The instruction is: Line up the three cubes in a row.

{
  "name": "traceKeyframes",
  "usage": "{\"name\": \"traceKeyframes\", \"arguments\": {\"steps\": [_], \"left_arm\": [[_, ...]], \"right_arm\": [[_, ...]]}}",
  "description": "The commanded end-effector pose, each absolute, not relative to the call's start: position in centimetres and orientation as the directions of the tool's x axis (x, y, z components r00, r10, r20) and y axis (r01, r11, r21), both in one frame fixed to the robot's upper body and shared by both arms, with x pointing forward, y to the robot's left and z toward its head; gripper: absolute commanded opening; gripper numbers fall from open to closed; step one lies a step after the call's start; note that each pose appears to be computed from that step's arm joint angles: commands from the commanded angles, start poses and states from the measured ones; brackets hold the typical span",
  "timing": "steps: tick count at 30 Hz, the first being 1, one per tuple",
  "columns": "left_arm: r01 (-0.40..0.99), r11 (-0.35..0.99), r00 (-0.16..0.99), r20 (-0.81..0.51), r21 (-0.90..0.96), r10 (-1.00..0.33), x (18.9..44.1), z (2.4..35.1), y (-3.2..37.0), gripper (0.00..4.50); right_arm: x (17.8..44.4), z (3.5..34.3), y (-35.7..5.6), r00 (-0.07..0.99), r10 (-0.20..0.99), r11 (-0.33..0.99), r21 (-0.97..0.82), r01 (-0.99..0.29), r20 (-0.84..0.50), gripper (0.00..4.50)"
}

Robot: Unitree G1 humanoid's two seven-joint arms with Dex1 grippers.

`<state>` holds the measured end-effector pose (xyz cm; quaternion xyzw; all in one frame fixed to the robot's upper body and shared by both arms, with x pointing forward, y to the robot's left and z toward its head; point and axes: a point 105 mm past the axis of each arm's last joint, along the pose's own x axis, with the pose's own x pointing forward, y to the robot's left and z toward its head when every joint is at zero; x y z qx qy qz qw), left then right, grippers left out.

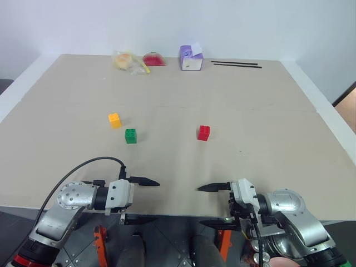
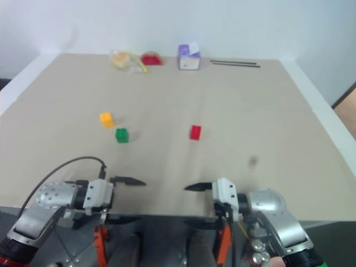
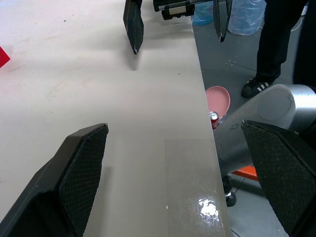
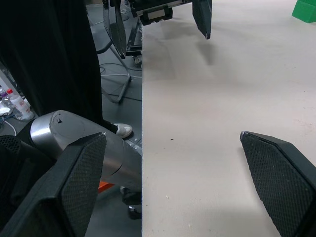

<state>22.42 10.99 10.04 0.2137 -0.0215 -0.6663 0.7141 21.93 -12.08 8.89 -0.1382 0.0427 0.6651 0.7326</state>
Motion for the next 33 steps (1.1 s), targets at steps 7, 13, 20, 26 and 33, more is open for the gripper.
{"name": "traceKeyframes", "arguments": {"steps": [7, 13, 20, 26, 33], "left_arm": [[0.936, -0.049, 0.052, -0.274, 0.348, -0.96, 21.0, 9.6, 10.8, 4.47], [0.934, -0.045, 0.057, -0.271, 0.355, -0.961, 21.1, 9.6, 10.8, 4.47], [0.939, 0.064, 0.142, -0.21, 0.337, -0.967, 22.9, 10.8, 10.5, 4.47], [0.871, 0.416, 0.418, 0.052, 0.261, -0.907, 29.5, 16.6, 10.0, 4.47], [0.837, 0.494, 0.476, 0.131, 0.236, -0.87, 31.0, 18.3, 9.5, 4.47]], "right_arm": [[21.7, 9.3, -12.0, 0.097, 0.965, 0.062, -0.144, -0.988, -0.245, 4.5], [21.9, 9.1, -12.1, 0.094, 0.964, 0.061, -0.135, -0.989, -0.25, 4.5], [23.0, 10.1, -12.1, 0.129, 0.97, 0.109, -0.105, -0.988, -0.204, 4.5], [29.4, 14.8, -13.1, 0.257, 0.954, 0.239, -0.122, -0.963, -0.156, 4.5], [36.2, 18.4, -13.7, 0.343, 0.914, 0.298, -0.214, -0.93, -0.218, 4.5]]}}
